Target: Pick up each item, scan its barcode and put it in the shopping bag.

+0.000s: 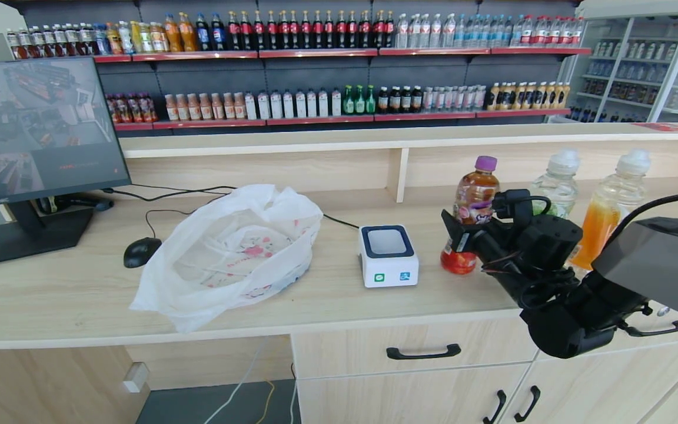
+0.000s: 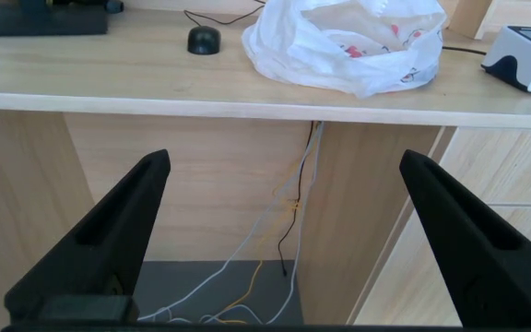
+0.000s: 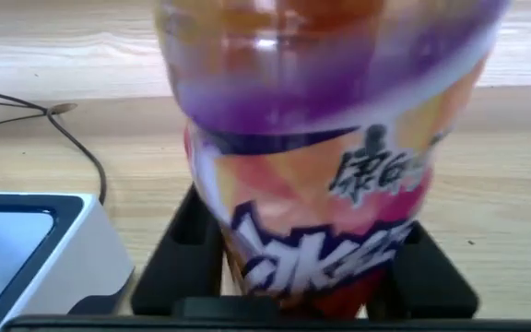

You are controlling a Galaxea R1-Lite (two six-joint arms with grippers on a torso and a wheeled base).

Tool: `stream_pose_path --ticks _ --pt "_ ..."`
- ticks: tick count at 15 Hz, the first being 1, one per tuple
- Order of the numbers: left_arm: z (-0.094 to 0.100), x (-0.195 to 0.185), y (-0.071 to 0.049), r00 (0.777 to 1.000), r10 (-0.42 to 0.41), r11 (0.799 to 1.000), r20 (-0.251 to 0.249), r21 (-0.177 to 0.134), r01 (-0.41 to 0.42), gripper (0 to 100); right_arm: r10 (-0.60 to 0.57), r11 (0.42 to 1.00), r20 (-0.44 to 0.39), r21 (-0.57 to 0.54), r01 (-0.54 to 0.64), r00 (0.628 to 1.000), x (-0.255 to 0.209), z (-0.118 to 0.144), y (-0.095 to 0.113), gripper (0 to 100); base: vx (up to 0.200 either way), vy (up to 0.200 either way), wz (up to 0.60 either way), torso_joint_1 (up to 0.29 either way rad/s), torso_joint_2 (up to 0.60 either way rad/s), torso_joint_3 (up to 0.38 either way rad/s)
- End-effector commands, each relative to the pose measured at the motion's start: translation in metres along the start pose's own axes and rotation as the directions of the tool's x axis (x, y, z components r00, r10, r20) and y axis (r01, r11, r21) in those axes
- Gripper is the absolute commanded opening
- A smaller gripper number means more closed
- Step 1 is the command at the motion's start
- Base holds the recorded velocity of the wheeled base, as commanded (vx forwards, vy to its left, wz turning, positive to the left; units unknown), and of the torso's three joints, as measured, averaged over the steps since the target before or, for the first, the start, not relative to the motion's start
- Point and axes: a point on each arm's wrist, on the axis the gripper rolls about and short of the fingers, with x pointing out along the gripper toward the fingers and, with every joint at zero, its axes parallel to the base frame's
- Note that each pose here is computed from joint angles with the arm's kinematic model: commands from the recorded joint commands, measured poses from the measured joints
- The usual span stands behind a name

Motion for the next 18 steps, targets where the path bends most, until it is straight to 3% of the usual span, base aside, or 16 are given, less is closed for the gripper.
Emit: stream_pose_path --ticks 1,11,18 --pt "0.000 0.000 0.000 1.000 0.000 1.000 0.001 0.000 0.000 100 -0.002 1.000 0.006 0.000 0.002 1.000 0.000 0.003 0.000 0 0.000 0.000 0.00 0.000 0.00 0.000" --pt "0.000 0.000 0.000 1.000 0.000 1.000 0.001 0.000 0.000 100 -0.023 1.000 0.030 0.000 0.023 0.999 -0.010 0.020 -0.008 0 0.000 0.000 0.00 0.000 0.00 0.000" --pt "0.000 0.000 0.000 1.000 0.002 1.000 0.001 0.000 -0.002 100 -0.032 0.999 0.070 -0.016 0.033 0.997 -0.043 0.058 -0.014 0 0.000 0.000 0.00 0.000 0.00 0.000"
